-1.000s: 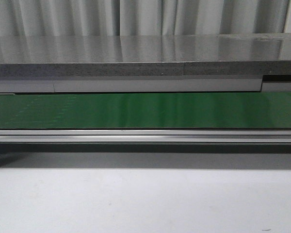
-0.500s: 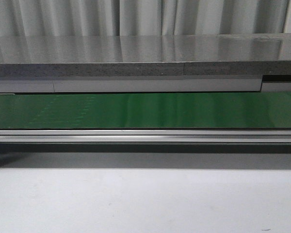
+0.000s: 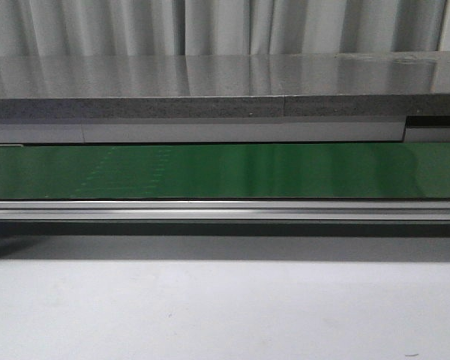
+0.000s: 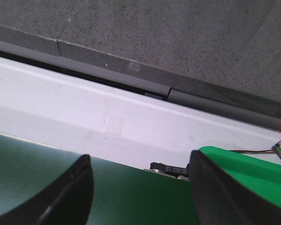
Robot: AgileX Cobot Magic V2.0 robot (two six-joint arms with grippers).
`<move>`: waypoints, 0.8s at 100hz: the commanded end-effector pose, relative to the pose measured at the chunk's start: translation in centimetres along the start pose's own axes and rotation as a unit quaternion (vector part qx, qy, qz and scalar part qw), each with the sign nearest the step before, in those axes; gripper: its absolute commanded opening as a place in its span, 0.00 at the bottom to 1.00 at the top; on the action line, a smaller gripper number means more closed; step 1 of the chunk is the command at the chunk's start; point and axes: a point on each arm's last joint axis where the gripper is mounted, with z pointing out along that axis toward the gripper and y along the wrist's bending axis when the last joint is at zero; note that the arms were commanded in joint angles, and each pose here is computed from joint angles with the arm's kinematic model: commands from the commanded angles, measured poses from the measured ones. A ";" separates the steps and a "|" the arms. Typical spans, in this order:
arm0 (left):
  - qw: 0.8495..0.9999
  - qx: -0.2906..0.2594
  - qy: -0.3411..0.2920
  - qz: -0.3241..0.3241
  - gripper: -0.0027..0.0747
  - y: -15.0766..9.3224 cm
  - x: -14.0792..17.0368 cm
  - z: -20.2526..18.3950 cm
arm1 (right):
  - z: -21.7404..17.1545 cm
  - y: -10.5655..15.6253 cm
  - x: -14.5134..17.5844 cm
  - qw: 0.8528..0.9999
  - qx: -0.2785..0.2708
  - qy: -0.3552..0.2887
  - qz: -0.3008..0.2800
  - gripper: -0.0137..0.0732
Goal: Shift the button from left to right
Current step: 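Lift the button off the belt and move it over the green bin, then release the button into the green bin with the right gripper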
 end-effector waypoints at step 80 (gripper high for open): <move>0.999 -0.007 -0.051 -0.007 0.04 0.2 -1.7 -0.1 | -12.2 3.8 13.4 0.978 0.056 -0.198 0.019 0.64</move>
